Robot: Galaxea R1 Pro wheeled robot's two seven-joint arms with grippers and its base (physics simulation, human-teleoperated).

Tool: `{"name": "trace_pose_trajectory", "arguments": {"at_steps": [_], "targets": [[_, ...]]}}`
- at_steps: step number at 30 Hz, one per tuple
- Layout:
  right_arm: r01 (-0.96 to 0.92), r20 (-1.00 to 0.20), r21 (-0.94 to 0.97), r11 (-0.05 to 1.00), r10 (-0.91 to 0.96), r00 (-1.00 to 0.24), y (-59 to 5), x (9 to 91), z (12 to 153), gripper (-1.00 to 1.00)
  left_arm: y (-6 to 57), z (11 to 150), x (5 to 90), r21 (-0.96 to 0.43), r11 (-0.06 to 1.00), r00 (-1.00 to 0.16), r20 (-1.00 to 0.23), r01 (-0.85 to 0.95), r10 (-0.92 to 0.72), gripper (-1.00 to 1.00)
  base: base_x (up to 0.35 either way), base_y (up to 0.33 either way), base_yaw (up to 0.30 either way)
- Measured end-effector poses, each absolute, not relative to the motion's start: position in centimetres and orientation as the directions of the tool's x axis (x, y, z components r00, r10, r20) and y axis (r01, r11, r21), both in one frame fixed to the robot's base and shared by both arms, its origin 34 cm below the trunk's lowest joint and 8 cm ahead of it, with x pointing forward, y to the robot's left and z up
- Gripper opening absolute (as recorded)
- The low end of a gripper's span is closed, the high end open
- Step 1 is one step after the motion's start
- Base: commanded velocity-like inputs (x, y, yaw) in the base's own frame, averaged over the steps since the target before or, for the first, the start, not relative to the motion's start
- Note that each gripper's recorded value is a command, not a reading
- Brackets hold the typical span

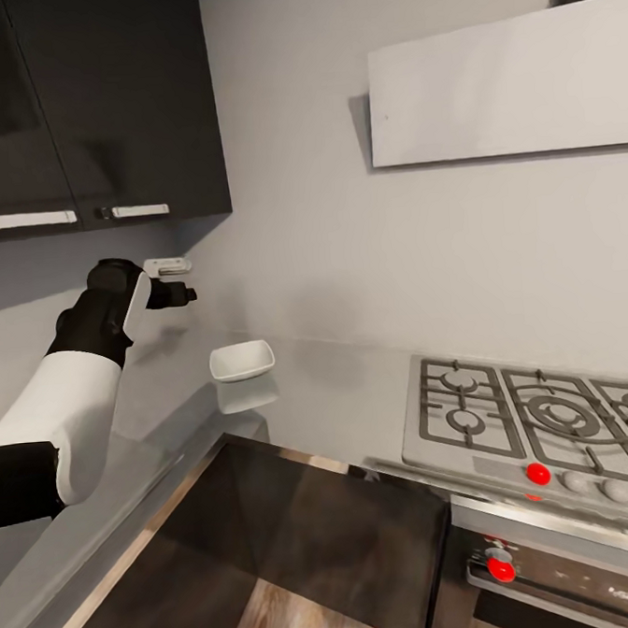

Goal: In the kitchen, take the Vidalia onion out of the sink, dice it on the chopping board with the paring knife, put the diced onion into the bowl on the countertop, then place both the paring knife and the chopping board into the sink.

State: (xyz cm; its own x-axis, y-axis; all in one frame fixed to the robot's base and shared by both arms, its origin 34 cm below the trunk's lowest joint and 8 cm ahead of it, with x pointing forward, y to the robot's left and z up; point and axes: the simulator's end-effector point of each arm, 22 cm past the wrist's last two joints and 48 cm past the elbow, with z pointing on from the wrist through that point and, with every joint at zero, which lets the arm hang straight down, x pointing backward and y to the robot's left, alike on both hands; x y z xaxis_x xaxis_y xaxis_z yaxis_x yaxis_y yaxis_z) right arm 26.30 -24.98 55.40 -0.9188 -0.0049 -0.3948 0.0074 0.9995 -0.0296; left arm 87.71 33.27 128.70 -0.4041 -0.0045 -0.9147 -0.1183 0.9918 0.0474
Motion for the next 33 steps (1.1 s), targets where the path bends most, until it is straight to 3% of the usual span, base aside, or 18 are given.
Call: {"name": "trace_pose_trajectory", "arguments": {"at_steps": [33], "targets": [[0.007,-0.344,-0.03,1.0,-0.004,-0.939,-25.0,23.6,58.6,1.0,33.3,128.5,88.9,0.055,0.992,-0.453,-0.891,-0.117,-0.004,1.0,0.0,0.0,0.0]]}}
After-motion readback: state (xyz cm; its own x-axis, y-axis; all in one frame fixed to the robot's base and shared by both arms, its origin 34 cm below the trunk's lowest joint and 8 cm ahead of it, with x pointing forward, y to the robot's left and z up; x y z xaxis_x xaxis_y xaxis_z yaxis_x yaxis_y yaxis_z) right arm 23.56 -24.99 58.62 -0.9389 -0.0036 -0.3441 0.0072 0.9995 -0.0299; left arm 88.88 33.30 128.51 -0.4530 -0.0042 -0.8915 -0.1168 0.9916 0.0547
